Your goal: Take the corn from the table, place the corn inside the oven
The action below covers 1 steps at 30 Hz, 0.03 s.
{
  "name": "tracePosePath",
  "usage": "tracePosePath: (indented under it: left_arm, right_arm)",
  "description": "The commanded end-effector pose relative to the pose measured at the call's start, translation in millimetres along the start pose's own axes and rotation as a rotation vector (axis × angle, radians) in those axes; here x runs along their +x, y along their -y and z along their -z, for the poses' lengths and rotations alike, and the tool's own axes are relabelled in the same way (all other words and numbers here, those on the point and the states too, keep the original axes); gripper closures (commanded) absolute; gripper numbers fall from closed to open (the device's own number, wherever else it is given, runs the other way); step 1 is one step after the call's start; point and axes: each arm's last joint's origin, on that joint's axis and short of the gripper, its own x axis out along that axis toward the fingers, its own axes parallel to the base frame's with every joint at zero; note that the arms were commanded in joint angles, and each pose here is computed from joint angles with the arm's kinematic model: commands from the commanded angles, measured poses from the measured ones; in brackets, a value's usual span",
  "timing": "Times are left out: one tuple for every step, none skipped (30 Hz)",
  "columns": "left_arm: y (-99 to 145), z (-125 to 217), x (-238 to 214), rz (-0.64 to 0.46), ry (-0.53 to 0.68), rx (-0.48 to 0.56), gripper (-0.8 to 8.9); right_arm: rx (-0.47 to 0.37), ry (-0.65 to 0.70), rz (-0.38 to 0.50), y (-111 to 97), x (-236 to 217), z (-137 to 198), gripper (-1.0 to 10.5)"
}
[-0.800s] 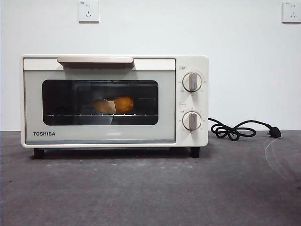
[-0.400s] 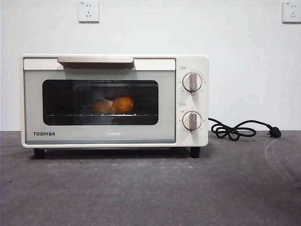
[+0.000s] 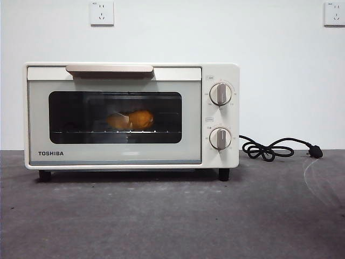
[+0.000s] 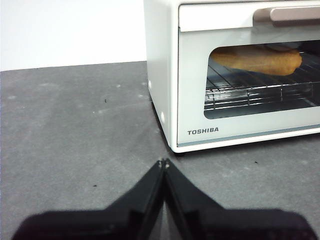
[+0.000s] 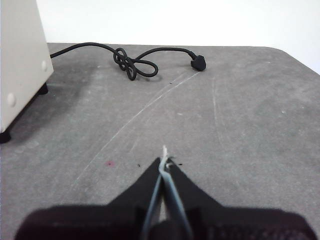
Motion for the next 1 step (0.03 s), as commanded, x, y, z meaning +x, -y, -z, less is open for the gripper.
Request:
tracePosePath:
  left_arm:
    - [0.1, 2.1, 0.9, 0.002, -0.003, -0.01, 8.17]
  right_arm:
    - [0.01, -0.005, 0.002, 0.0, 0.4, 1.5, 9.5]
